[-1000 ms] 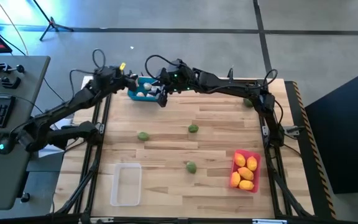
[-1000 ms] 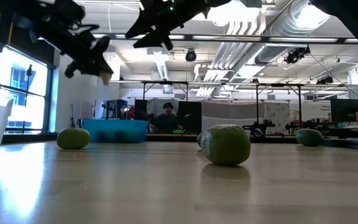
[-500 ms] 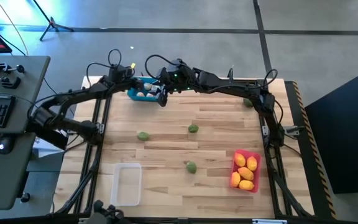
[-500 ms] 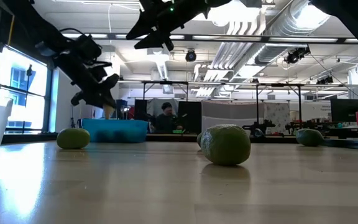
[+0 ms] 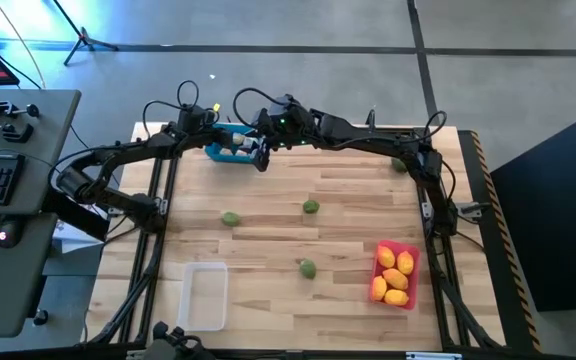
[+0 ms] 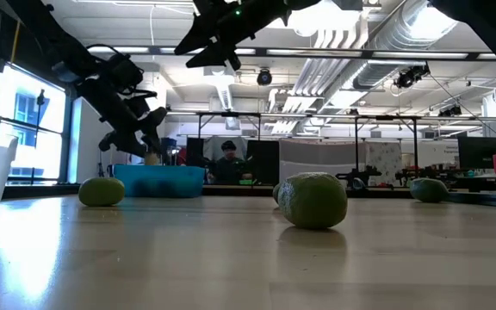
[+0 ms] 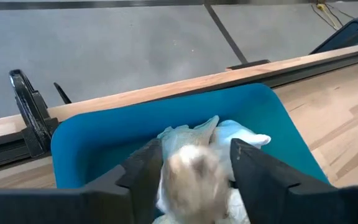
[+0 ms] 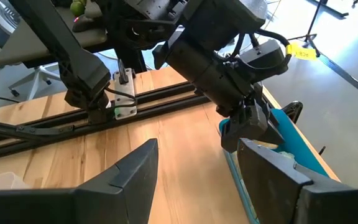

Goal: Sort produce into baskets
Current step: Put the garlic into the blue bin, then put the lime into the transparent bin

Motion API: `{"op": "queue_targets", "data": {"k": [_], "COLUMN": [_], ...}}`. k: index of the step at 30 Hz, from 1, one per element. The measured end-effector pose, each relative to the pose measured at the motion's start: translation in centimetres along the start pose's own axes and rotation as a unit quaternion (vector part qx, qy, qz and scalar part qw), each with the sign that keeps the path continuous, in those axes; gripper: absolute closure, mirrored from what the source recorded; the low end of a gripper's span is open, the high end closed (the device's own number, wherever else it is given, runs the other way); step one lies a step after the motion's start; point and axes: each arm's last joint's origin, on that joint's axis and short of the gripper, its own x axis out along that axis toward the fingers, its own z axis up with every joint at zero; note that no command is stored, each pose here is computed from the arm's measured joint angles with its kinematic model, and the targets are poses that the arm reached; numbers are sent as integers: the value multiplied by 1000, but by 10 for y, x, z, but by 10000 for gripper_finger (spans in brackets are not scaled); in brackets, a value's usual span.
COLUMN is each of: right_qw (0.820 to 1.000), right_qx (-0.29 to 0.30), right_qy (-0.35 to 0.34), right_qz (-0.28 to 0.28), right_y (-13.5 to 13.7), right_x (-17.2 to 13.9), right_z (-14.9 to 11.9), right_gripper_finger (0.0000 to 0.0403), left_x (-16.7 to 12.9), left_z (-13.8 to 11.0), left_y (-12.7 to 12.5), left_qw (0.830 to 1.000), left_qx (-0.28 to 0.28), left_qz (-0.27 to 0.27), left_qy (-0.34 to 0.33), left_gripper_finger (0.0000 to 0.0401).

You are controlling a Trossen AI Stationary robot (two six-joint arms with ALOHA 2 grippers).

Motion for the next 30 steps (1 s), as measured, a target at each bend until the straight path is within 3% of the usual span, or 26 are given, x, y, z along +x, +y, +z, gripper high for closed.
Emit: {"op": "queue_targets", "data": {"k": [4, 9, 14, 21, 30], "right_qw": [1000, 997, 989, 982, 973], "right_qx": [20, 68, 74, 90, 157], "right_qy": [0, 6, 48, 85, 135], "right_qz": [0, -20, -122, -143, -97], "right_y": [0, 0, 2, 7, 44], "right_x": [0, 0, -1, 13, 38], "right_z": [0, -2, -13, -44, -115], "right_gripper_finger": [192, 195, 236, 387, 399], "left_x": [0, -9, -29, -67, -103], "left_z": [0, 4, 13, 22, -13], "left_y": [0, -3, -6, -15, -19], "left_qw": [1000, 1000, 997, 988, 973], "left_qx": [-3, 21, 51, 81, 80], "left_qz": [-5, -19, -28, -79, -133], "left_qy": [4, -11, -41, -110, -172], "left_gripper_finger": [199, 202, 262, 391, 399]}}
